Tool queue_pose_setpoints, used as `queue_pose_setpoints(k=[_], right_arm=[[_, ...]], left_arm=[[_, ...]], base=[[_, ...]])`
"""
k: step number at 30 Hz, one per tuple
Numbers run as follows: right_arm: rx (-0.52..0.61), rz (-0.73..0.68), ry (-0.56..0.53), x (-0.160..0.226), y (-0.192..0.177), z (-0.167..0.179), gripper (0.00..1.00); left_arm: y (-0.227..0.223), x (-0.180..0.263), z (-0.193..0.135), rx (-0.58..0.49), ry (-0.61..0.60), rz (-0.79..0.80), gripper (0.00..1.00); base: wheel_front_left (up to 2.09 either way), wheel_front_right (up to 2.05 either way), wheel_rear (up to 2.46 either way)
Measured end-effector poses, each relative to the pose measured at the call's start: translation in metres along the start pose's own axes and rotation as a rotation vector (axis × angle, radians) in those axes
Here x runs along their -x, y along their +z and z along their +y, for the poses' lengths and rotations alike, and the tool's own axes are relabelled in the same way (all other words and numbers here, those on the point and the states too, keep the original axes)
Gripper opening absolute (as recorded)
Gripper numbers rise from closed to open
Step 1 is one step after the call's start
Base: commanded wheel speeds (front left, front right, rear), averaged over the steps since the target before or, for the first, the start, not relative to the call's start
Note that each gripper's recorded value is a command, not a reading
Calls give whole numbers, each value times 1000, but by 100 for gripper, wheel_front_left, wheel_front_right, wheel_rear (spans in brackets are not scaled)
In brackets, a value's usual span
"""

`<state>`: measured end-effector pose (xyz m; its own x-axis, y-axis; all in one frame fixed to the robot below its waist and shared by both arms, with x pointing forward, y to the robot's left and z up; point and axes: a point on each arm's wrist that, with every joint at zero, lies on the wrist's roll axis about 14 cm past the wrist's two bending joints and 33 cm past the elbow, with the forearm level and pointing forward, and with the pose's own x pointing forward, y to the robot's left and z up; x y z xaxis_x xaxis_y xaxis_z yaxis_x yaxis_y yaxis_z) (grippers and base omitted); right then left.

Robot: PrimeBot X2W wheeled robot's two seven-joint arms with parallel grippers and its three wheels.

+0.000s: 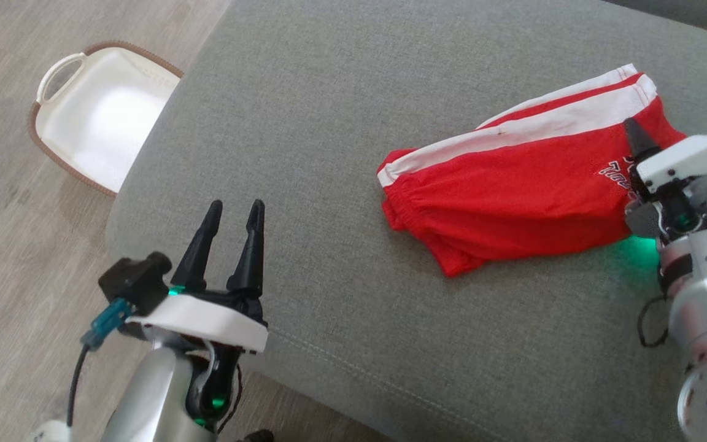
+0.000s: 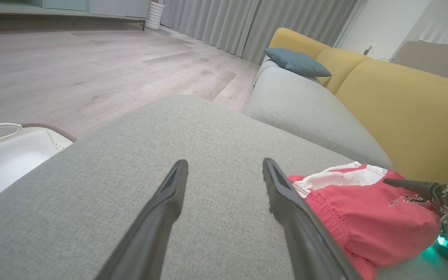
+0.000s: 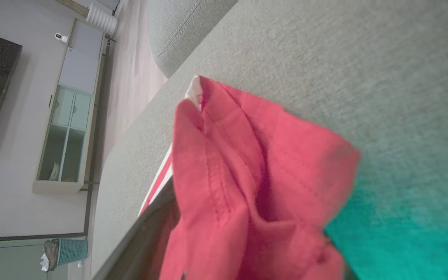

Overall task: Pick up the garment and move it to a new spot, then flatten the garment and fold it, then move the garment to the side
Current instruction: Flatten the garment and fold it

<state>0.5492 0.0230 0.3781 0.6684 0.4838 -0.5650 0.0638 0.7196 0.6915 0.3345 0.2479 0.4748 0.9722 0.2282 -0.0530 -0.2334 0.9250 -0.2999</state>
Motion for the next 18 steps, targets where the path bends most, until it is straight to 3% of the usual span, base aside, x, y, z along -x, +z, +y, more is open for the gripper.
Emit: queue_pose_setpoints(k=[1, 13, 18], right_arm=[[1, -7, -1, -1, 2, 1, 0], [-83, -117, 2, 20, 17, 2, 0], [-186, -227, -27, 51, 27, -24, 0]], left_arm=[[1, -2, -1, -1, -4, -3, 100], [3, -9, -20, 23, -64, -16, 100], [1, -7, -39, 34, -122, -15, 100]], base=[[0, 0, 0], [0, 0, 0], [0, 0, 0]])
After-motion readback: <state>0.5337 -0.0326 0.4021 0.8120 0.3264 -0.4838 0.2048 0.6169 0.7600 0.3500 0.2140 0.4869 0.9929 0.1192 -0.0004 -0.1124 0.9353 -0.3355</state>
